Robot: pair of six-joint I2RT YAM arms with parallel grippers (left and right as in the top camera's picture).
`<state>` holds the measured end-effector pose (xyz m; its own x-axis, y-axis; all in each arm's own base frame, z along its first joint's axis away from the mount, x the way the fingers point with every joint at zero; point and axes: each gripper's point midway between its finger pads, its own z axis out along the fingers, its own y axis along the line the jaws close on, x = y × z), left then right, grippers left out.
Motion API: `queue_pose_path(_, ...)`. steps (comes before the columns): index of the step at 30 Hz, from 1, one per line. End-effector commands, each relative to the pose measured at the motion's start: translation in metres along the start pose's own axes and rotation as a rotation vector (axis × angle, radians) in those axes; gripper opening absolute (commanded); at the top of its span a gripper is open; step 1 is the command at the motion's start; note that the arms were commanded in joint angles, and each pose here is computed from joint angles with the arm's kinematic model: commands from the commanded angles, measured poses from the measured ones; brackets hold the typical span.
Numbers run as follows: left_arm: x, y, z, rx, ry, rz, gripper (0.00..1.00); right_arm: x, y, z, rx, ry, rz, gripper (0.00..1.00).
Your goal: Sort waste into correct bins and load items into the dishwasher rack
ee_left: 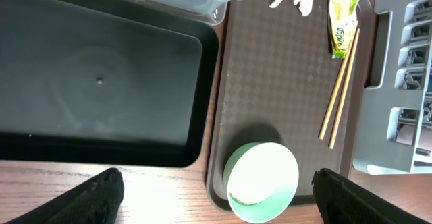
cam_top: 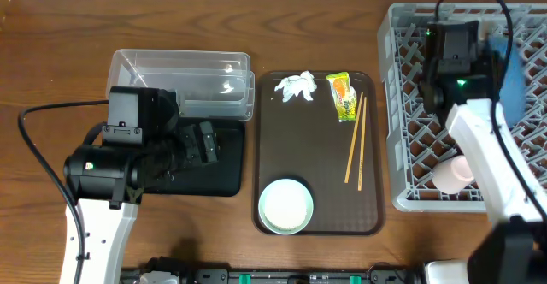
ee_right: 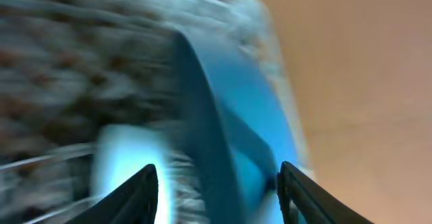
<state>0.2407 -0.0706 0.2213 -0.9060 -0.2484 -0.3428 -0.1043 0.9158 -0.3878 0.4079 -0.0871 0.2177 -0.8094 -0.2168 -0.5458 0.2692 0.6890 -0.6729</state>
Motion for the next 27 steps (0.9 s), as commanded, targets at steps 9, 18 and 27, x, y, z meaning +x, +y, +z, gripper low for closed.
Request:
queue_pose_path(9, -0.003, -0.001, -0.003, -0.001, -0.013, 0.012, 0.91, -0.008, 0.142, -0.133, -0.923, -0.069, 0.089, 0.56)
queue_pose_path(18, -0.003, -0.001, -0.003, -0.001, -0.013, 0.012, 0.91, 0.015, 0.18, -0.158, -0.98, 0.088, 0.15, 0.59)
queue_pose_path(27, -0.003, -0.001, -0.003, -0.001, -0.013, 0.012, 0.92, 0.042, 0.248, -0.124, -0.992, 0.286, 0.171, 0.55)
